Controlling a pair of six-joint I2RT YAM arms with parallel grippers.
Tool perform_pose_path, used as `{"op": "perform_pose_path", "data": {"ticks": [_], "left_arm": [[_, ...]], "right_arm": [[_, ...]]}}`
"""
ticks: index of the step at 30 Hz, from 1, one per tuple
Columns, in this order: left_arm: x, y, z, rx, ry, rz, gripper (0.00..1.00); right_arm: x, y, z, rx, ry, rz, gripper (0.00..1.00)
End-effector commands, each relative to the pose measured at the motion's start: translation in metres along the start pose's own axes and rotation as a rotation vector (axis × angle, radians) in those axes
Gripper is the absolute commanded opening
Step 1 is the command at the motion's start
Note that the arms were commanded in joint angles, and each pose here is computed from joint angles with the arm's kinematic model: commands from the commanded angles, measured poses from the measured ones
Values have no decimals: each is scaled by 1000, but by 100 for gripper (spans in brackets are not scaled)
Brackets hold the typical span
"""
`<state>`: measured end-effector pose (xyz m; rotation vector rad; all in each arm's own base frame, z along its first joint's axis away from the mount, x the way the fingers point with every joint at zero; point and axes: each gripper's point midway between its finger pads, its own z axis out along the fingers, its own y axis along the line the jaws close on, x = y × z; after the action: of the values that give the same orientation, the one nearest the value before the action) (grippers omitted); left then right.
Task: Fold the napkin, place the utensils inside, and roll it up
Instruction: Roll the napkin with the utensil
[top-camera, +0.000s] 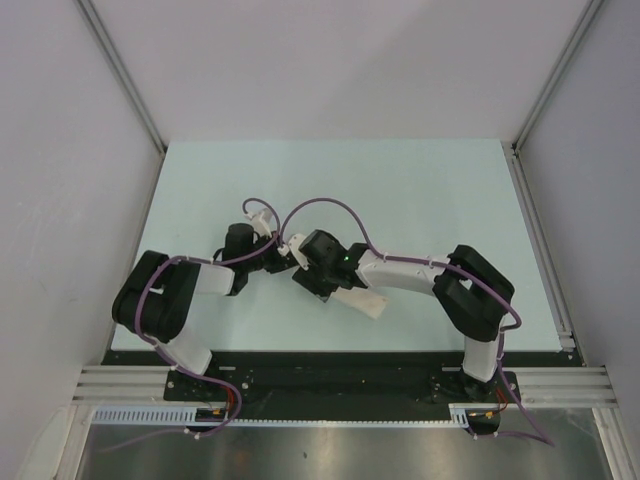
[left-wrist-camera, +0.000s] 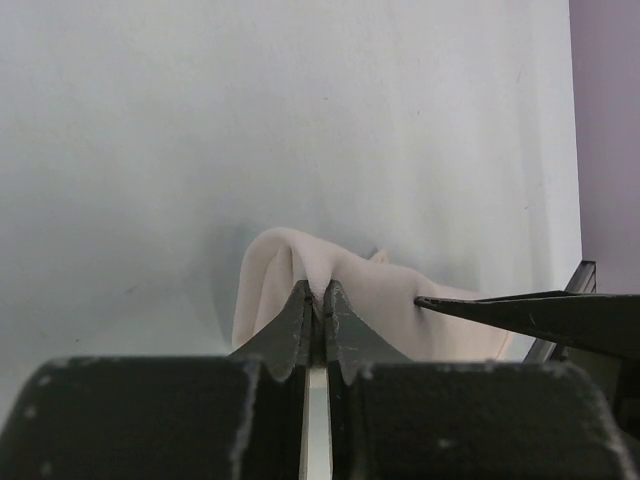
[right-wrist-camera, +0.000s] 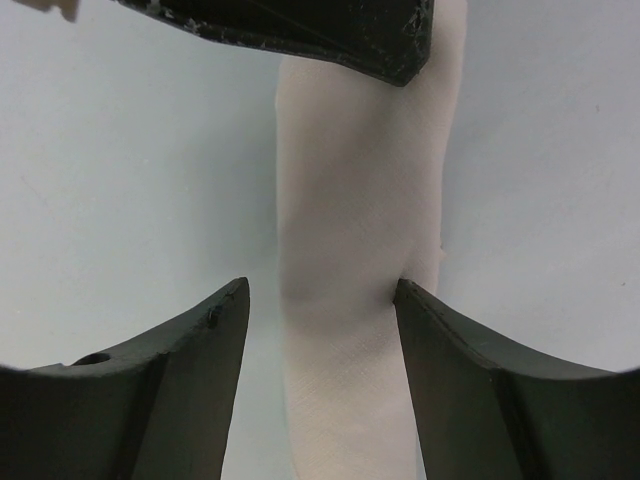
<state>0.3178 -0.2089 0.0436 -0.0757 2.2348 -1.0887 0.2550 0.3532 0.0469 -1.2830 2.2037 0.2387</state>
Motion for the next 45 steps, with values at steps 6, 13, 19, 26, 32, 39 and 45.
{"op": "perform_pose_path", "data": {"ticks": [6, 13, 19, 26, 32, 39, 45], "left_arm": [[-31, -13, 6, 25, -75, 22, 7], [-41, -20, 4, 32, -100, 22, 32], [-53, -18, -3, -1, -140, 19, 59], [-70, -16, -19, -49, -211, 22, 68], [-75, -16, -26, -63, -234, 18, 69], [-75, -15, -30, -67, -243, 17, 70], [-79, -19, -34, -63, -256, 19, 70]], "right_arm": [[22, -12, 21, 47, 63, -3, 65], [29, -25, 27, 63, 81, 21, 65], [42, -23, 35, -25, 128, 60, 63], [45, -28, 40, -164, 133, 191, 54], [51, -38, 46, -258, 153, 305, 51], [50, -50, 45, -186, 145, 304, 58], [45, -58, 38, -129, 131, 293, 66]]}}
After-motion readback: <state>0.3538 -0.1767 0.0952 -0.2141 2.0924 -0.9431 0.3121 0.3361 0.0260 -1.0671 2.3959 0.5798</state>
